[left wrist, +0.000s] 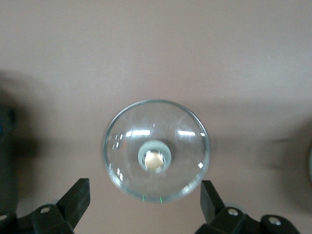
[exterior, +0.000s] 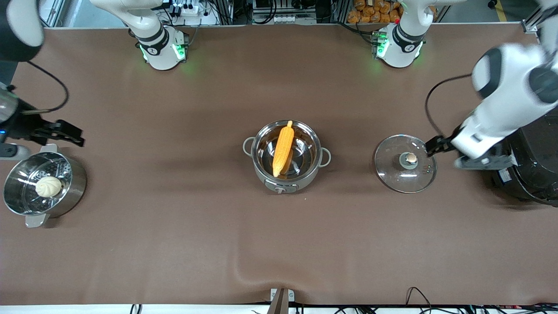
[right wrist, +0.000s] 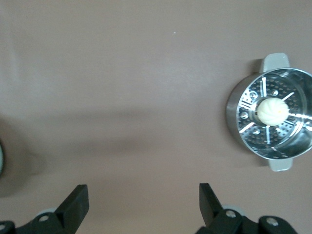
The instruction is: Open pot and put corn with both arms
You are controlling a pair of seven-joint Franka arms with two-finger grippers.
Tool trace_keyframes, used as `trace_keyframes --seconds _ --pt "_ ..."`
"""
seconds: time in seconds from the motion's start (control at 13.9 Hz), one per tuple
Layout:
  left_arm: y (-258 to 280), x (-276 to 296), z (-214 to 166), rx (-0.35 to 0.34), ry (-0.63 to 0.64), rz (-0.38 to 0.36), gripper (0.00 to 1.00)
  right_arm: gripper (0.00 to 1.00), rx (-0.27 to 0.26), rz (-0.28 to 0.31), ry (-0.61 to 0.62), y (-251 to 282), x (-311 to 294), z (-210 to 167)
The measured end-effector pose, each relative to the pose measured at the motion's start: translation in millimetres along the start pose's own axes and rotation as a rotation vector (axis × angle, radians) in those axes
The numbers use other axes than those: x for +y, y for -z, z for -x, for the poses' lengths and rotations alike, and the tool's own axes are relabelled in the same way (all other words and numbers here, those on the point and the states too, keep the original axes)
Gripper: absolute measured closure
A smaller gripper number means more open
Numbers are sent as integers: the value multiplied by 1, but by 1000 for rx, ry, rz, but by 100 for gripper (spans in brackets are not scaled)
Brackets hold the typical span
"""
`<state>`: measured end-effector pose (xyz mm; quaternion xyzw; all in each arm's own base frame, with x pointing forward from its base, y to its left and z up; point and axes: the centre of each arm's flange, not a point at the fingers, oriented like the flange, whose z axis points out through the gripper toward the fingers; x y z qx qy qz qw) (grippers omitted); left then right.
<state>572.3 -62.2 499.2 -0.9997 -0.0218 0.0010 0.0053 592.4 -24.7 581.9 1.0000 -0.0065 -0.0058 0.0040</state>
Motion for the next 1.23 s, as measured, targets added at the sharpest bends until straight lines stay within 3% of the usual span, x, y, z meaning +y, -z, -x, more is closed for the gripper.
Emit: trace_keyframes --seconds 0.14,0.29,0.72,1.01,1.23 --pt "75 13 8 -16 32 -4 0 0 -5 -1 12 -1 12 1" --pt "112 17 17 -33 30 -8 0 0 -4 -1 18 1 10 2" --pt "130 20 29 -57 23 -14 0 0 -41 -4 11 59 2 40" --pt "141 21 41 -53 14 -18 0 0 11 -6 -28 96 -10 60" --pt "141 10 39 -56 -11 -5 0 0 15 -20 -32 96 -13 61"
